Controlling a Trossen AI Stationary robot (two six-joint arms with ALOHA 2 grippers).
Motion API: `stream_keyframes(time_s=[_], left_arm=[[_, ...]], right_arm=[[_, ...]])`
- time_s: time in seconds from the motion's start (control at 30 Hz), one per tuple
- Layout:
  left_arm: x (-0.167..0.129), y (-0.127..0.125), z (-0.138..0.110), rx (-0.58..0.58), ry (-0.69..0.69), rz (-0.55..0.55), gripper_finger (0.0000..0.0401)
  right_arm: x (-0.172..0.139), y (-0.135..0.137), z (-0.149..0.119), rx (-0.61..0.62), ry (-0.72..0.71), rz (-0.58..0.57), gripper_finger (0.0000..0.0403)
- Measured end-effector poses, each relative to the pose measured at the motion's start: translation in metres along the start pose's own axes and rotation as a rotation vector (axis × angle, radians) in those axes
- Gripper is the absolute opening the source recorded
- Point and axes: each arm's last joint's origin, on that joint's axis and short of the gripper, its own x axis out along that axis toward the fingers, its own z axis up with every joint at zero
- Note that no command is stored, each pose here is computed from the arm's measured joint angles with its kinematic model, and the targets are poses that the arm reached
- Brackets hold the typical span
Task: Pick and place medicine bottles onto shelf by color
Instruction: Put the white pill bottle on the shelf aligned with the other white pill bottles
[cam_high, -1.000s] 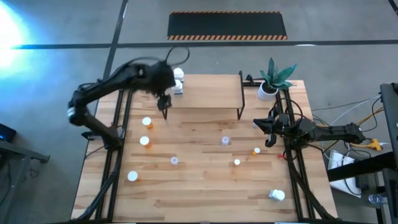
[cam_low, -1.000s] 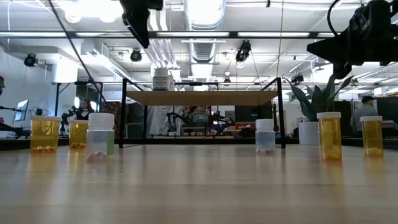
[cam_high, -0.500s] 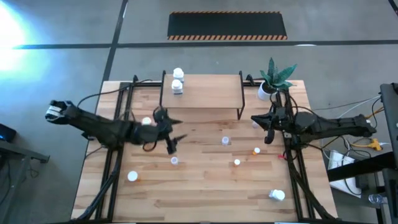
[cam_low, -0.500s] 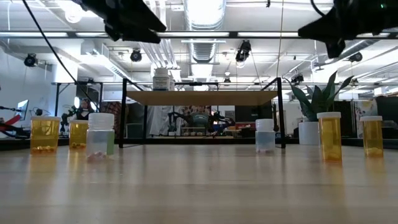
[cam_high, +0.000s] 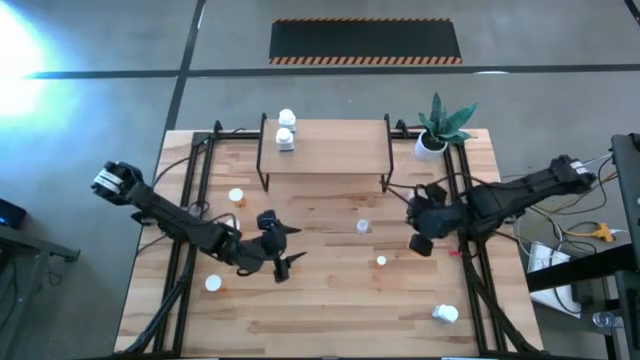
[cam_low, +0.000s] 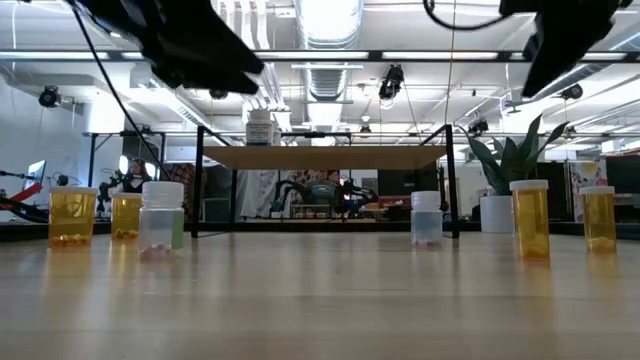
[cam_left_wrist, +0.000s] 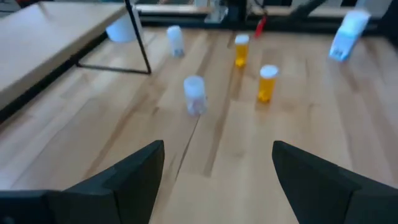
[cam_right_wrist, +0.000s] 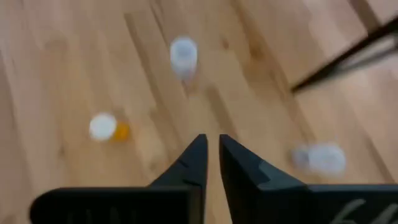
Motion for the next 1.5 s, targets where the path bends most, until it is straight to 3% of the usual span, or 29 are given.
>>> stream_keyframes(time_s=[0.1, 0.3, 0.53, 0.73, 0.97, 1.07, 1.23, 1.3, 1.5], left_arm=[[0.005, -0.002, -0.004, 0.021, 0.018, 0.007, 0.0281], [0.005, -0.002, -0.007, 0.127, 0.025, 0.007, 0.0281], [0.005, -0.001, -0.009, 0.162, 0.028, 0.007, 0.0281], [0.005, 0.001, -0.017, 0.174, 0.045, 0.007, 0.0281], [0.005, 0.001, -0.017, 0.170, 0.045, 0.006, 0.0281], [0.005, 0.000, -0.017, 0.170, 0.045, 0.003, 0.0281], [0.004, -0.001, -0.018, 0.171, 0.047, -0.007, 0.0281], [0.004, -0.001, -0.018, 0.172, 0.048, -0.011, 0.0281], [0.004, -0.002, -0.018, 0.169, 0.051, -0.020, 0.0281]], right_arm=[[-0.007, 0.017, 0.002, -0.018, 0.174, -0.029, 0.0079], [-0.009, 0.068, -0.003, 0.013, 0.461, 0.052, 0.0171], [0.009, 0.134, -0.047, -0.028, 0.723, 0.020, 0.0247], [0.025, 0.169, -0.087, -0.037, 0.894, -0.021, 0.0275], [0.036, 0.174, -0.095, 0.002, 0.880, -0.033, 0.0271], [0.030, 0.172, -0.092, 0.040, 0.833, 0.003, 0.0262], [0.027, 0.162, -0.089, 0.035, 0.720, -0.035, 0.0242], [0.022, 0.158, -0.087, -0.047, 0.699, 0.000, 0.0234], [0.029, 0.156, -0.093, -0.457, 0.735, 0.118, 0.0221]])
